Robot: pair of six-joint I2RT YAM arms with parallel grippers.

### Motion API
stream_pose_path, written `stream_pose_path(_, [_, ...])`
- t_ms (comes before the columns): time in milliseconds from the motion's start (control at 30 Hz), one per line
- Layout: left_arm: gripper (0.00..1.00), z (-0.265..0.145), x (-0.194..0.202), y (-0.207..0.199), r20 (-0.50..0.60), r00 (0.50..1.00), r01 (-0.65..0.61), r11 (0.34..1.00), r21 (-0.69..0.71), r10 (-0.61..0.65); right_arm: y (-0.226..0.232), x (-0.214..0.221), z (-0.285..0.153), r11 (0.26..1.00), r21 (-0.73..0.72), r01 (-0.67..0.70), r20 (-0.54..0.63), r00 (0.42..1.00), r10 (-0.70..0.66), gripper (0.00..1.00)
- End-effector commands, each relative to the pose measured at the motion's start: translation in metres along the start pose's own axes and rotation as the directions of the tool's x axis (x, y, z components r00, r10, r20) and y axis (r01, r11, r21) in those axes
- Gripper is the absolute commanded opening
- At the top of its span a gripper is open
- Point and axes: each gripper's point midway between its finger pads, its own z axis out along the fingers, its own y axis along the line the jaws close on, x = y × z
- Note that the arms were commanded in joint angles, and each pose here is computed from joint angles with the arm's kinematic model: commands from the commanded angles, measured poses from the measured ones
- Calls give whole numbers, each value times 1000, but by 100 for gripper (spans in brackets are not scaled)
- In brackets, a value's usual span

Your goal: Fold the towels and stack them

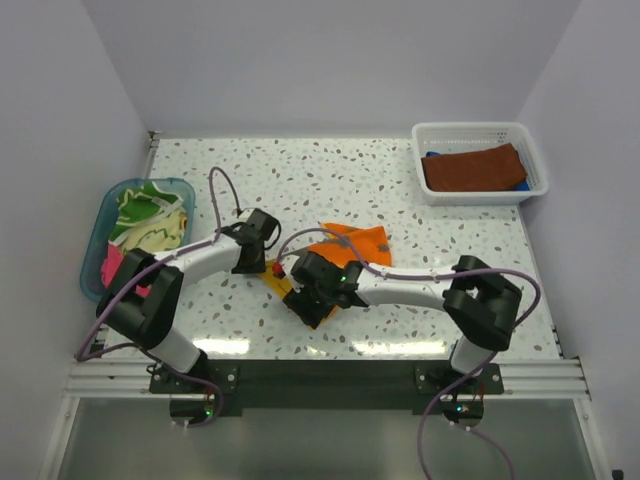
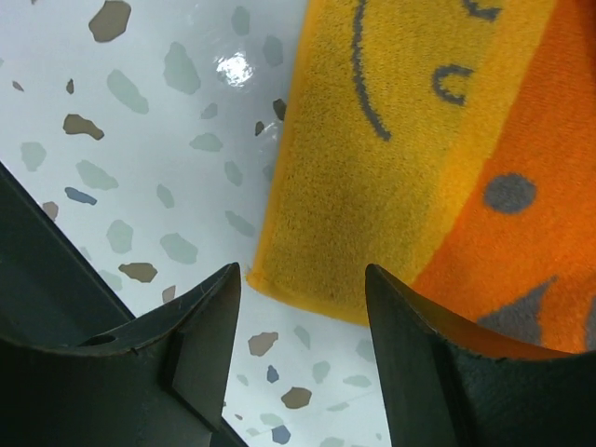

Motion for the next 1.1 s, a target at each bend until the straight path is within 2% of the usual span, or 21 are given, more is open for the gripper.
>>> stream_pose_path(0, [43, 0, 5, 5, -24, 1000, 19, 999, 32, -18, 9, -17, 7, 998, 10, 66, 41, 997, -66, 60])
stream_pose_path(233, [43, 4, 7, 6, -52, 998, 40, 997, 58, -37, 9, 13, 27, 990, 59, 129, -91, 988, -123, 59])
stream_pose_path(333, [43, 4, 7, 7, -56, 997, 47, 997, 59, -44, 3, 23, 28, 983, 107, 149, -138, 981, -134, 55])
stream_pose_path(367, [43, 4, 6, 8, -56, 997, 50, 997, 59, -47, -1, 24, 27, 979, 131, 158, -140, 980, -140, 39])
stream_pose_path(400, [43, 4, 6, 7, -57, 997, 56, 996, 65, -52, -3, 28, 27, 978, 139, 157, -145, 980, -137, 29])
stream_pose_path(433, [43, 3, 5, 7, -55, 997, 56, 996, 70, -52, -4, 28, 26, 977, 144, 156, -140, 981, -136, 14])
stream_pose_path(533, [43, 3, 6, 4, -59, 997, 60, 994, 88, -55, -5, 29, 21, 976, 148, 157, -137, 981, -137, 0])
stream_pose_path(867, [52, 2, 11, -12, -86, 994, 82, 981, 174, -67, 0, 29, 17, 982, 113, 150, -115, 984, -137, 0])
stream_pose_path(1067, [59, -20, -10, -8, -8, 994, 107, 973, 205, -108, 0, 28, 10, 982, 114, 153, -98, 985, -142, 0])
